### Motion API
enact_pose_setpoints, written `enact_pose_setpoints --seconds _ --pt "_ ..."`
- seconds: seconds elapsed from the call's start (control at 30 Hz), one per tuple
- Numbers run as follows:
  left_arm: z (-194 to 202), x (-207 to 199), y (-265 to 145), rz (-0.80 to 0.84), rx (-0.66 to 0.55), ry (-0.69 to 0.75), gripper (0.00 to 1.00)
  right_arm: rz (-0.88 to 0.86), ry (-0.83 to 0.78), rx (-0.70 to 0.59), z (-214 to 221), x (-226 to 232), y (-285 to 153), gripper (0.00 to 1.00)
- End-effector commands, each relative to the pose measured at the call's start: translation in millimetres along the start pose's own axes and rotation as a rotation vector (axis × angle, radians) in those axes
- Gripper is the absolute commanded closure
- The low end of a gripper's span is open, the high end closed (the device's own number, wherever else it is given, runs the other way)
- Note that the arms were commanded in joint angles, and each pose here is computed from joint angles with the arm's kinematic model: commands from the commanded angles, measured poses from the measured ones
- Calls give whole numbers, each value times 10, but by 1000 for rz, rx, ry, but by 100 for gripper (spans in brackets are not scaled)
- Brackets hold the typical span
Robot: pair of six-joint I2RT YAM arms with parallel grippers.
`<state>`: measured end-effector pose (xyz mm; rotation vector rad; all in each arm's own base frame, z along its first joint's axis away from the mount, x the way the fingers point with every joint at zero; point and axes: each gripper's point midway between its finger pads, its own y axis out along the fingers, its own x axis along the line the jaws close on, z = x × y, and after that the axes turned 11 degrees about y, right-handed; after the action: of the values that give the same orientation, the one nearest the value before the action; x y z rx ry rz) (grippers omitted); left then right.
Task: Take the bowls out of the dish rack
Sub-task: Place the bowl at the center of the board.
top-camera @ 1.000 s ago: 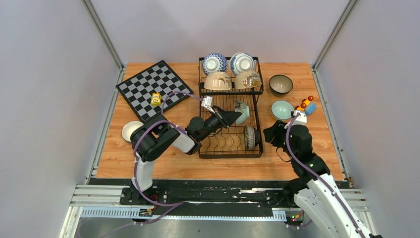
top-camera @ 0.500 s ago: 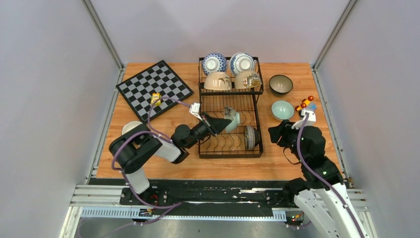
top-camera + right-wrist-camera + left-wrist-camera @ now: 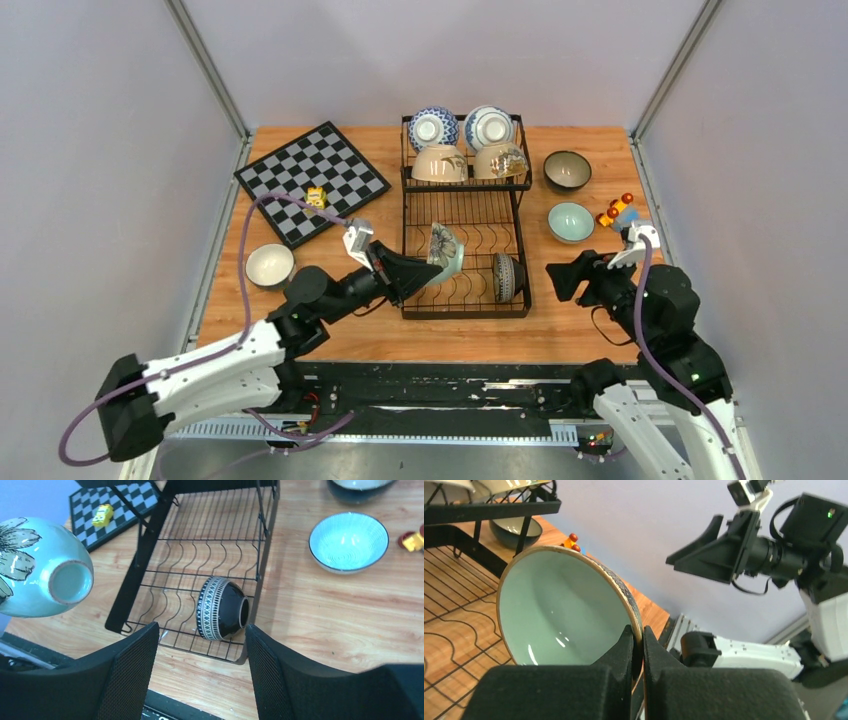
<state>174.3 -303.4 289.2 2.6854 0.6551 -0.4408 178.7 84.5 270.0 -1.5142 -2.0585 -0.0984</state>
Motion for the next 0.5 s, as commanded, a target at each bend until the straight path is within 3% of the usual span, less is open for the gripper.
enact_pose_setpoints --seconds 0.0,0.13,0.27,0.47 --pt "43 -20 -271 -48 189 227 100 -127 -61 4 -143 297 -195 31" --pt "27 -136 -533 -25 312 408 100 -255 -108 25 -312 629 -314 31" --pt "78 -168 -700 -12 429 581 100 -281 -128 162 -318 792 -331 32" --pt "366 -584 -718 188 602 850 100 -269 -201 330 -202 839 -307 35"
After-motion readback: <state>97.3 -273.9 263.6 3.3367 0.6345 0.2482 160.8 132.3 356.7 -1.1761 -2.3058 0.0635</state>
